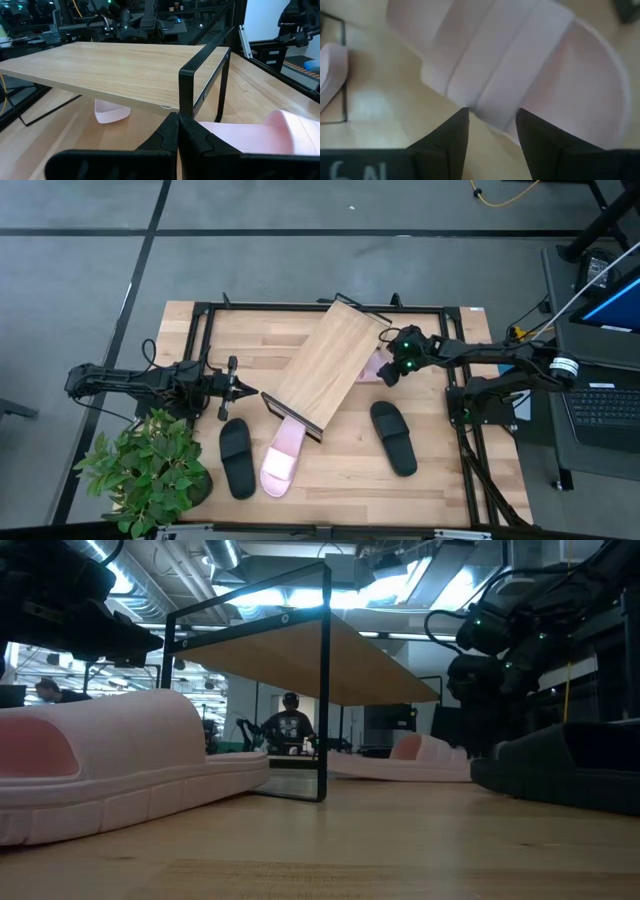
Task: Pick and place slides into the shelf
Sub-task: Put the right pink slide on the shelf
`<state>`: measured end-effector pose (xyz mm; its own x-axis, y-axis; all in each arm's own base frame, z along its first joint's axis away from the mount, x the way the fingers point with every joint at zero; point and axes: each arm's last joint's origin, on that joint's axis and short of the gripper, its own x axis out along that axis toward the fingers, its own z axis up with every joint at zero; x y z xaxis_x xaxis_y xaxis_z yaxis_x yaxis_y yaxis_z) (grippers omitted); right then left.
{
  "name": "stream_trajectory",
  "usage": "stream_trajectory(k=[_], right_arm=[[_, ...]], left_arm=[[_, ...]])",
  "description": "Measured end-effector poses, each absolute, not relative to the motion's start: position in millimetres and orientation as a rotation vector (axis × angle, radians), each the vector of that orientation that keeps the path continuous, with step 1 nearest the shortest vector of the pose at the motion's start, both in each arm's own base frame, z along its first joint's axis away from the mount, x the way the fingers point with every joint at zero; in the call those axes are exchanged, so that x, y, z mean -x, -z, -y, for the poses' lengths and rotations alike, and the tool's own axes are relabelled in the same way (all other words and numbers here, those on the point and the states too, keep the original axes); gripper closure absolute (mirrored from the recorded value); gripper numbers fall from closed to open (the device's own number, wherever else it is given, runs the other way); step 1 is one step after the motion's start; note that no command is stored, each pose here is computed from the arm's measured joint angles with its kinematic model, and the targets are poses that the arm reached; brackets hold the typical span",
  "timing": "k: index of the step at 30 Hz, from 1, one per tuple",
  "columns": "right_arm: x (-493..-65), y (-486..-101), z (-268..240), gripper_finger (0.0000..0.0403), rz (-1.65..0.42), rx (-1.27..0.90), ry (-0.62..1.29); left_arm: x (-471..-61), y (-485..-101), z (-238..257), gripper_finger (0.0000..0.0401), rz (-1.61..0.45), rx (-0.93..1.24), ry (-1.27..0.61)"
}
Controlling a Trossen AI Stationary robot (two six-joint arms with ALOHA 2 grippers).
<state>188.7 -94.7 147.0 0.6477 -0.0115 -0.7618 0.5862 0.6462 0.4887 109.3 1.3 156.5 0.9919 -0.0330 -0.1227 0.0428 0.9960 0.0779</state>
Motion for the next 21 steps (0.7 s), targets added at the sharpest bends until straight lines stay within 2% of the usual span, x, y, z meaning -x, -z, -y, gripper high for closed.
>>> stream_trajectory(k=[6,9,12,18,21], right_arm=[[-190.6,-141.9,94.5,0.0238,-0.829,-0.83,0.35],[-192.5,-139.3,94.8,0.0252,-0.832,-0.841,0.327],[-194.3,-136.4,95.6,0.0287,-0.834,-0.844,0.322],[-197.8,-132.9,97.1,0.0385,-0.826,-0.837,0.308],[-197.8,-132.7,97.1,0.0389,-0.827,-0.838,0.31]], left_arm=[[-109.2,-156.1,-1.3,0.0401,-0.125,-0.08,0.038],[-109.2,-156.2,-1.3,0.0401,-0.125,-0.08,0.038],[-109.2,-156.2,-1.3,0.0401,-0.125,-0.08,0.038],[-109.3,-156.1,-1.3,0.0401,-0.125,-0.08,0.038],[-109.2,-156.2,-1.3,0.0401,-0.125,-0.08,0.038]])
